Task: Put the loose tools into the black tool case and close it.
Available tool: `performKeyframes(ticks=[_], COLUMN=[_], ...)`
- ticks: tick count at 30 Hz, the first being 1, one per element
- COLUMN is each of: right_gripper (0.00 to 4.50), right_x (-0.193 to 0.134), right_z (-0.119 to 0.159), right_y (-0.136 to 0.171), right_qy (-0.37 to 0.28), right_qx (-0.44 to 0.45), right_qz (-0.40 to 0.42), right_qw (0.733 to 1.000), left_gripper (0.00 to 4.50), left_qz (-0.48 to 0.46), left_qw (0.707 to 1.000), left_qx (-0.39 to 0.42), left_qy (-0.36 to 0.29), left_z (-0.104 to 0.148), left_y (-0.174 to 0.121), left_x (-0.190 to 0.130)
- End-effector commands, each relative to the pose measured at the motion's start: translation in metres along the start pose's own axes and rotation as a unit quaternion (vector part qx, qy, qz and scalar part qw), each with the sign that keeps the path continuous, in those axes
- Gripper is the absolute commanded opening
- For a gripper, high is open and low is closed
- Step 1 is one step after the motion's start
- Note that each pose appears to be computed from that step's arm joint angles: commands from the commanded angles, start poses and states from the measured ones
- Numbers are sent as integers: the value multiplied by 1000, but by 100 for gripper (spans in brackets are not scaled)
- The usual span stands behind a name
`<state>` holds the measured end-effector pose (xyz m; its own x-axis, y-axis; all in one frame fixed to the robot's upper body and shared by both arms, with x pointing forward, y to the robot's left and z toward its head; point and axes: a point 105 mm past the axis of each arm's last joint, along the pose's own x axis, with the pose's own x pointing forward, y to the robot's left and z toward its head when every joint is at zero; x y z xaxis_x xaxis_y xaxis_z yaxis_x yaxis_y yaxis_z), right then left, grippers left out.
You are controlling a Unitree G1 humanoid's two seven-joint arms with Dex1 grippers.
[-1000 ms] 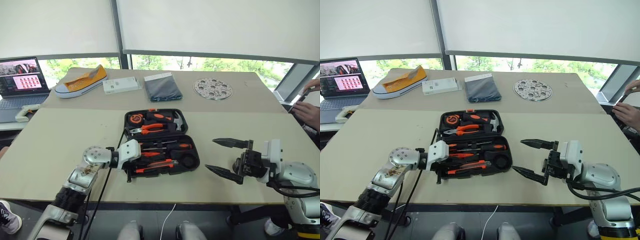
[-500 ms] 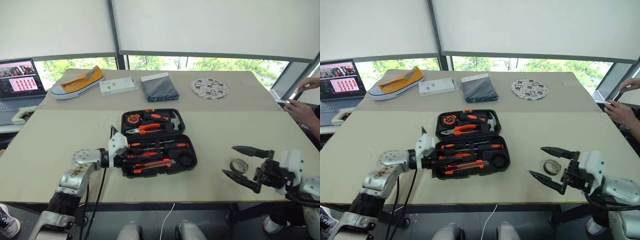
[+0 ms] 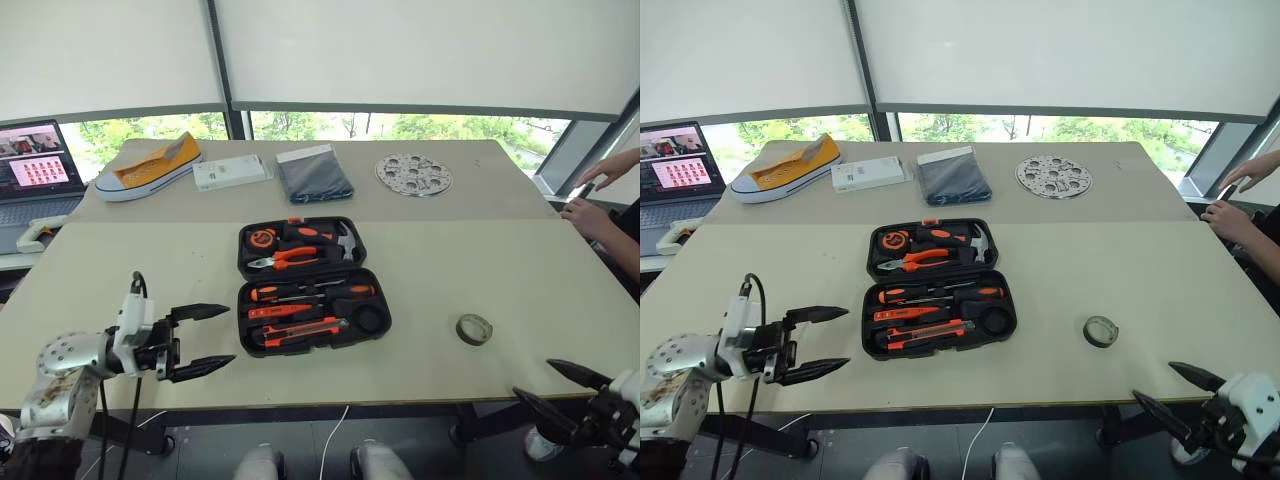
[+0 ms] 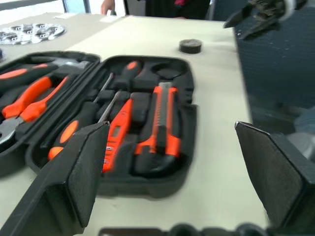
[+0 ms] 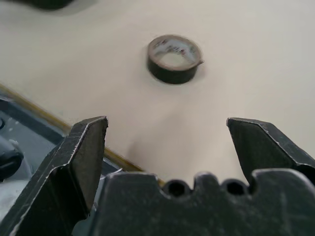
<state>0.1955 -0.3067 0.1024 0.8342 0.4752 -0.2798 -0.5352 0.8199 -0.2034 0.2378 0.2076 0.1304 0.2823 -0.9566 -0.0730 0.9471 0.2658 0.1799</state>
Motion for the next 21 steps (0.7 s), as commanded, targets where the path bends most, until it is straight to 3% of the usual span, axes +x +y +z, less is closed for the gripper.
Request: performKeyframes(ticks=[1,5,10,20,21], right_gripper=[450,450,450,450,398], right_x=[24,43,64,86,86], right_z=[39,53,44,22,20], right_y=[11,12,4,-1,-2], right_qy=[12,71,154,232,240], right_qx=[-33,-40,-51,-40,-41], right_qz=[76,108,110,111,109], right_qw=[997,991,981,965,964], left_gripper=[440,440,440,440,450], left_qz=[-2,-10,-34,-25,-26], left_qw=[999,997,996,997,997], left_qx=[27,20,14,29,31], left_qy=[-40,-68,-85,-71,-71], left_z=[17,21,25,15,14], left_y=[1,-5,-18,-24,-25], left_x=[11,27,44,48,47])
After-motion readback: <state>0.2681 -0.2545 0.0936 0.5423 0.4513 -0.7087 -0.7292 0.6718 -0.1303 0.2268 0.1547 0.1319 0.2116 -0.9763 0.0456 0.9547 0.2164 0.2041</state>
